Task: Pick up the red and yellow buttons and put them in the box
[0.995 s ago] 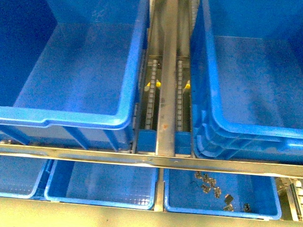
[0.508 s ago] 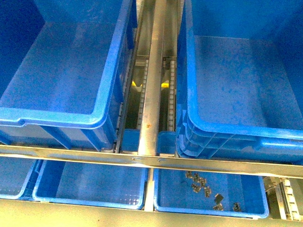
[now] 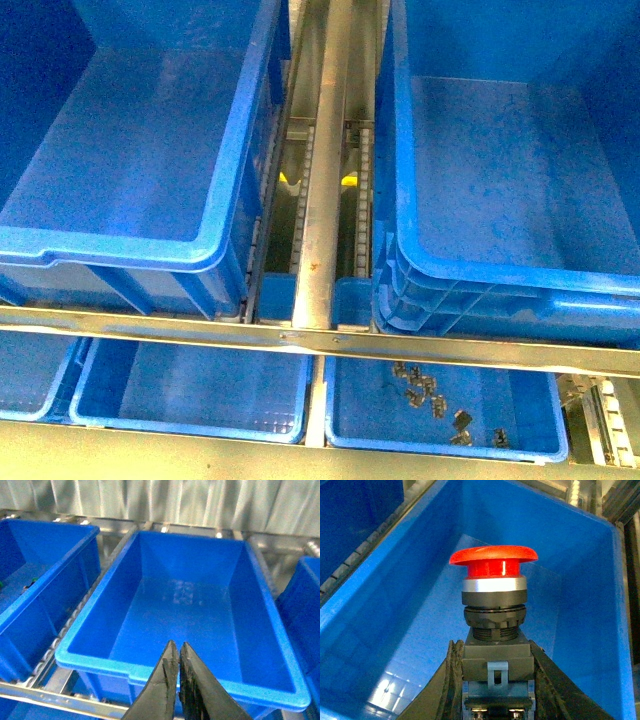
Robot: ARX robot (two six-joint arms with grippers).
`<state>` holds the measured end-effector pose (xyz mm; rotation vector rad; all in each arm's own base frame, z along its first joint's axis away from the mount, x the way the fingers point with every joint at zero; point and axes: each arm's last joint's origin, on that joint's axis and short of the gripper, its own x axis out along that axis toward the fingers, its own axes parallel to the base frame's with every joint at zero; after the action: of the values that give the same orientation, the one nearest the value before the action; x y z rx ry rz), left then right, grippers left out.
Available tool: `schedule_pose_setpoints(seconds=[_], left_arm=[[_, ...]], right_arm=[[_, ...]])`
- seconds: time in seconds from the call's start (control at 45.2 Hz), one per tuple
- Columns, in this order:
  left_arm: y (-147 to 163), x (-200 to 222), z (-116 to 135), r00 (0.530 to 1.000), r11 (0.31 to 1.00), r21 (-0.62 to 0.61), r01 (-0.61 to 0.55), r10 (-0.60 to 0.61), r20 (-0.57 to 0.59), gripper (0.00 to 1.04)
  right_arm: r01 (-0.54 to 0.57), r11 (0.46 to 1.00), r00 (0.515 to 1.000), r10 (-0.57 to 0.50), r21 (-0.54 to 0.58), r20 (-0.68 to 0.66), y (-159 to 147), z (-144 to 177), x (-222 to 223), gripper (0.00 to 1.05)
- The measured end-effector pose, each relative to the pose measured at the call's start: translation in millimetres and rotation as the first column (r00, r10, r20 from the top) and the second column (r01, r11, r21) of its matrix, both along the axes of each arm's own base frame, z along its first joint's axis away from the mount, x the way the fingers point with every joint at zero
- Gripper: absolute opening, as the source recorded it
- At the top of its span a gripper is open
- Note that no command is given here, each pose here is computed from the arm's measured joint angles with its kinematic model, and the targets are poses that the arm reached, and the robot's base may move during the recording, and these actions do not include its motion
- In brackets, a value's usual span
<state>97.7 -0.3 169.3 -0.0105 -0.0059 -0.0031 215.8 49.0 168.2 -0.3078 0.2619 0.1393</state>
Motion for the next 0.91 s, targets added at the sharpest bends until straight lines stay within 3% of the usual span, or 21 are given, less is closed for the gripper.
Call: schedule_pose_setpoints(seconds=[0.221,0.376,0.575,0.84,0.906], left_arm=[[0.1,-0.3,-0.2,1.0,1.0,0.0,-0.001,0.001,-0.001,0.03],[0.1,-0.3,-0.2,1.0,1.0,0.001,-0.001,0.001,-0.001,0.32],[0.1,-0.3,-0.2,1.0,1.0,0.0,-0.001,0.001,-0.001,0.59],[0.1,-0.3,-0.2,1.0,1.0,0.001,-0.001,0.001,-0.001,0.96],[0.1,-0.3,-0.2,1.0,1.0,0.003,-0.001,0.001,-0.001,0.97]], right_arm=[[-0.004,1.0,1.0,0.004,-0.001,-0.006,0.6,-1.5,0.4,0.26],[-0.018,1.0,0.999,0.018,-0.003,-0.032,1.6,-8.8,3.6,0.26],[-0.037,0.999,0.998,0.037,-0.003,-0.049,1.3,-13.3,14.8,0.26],[-0.033,0.999,0.996,0.033,-0.004,-0.081,2.4,-20.8,63.0,0.26],[-0.025,1.0,0.994,0.024,-0.002,-0.105,3.7,-26.3,89.1,0.26]])
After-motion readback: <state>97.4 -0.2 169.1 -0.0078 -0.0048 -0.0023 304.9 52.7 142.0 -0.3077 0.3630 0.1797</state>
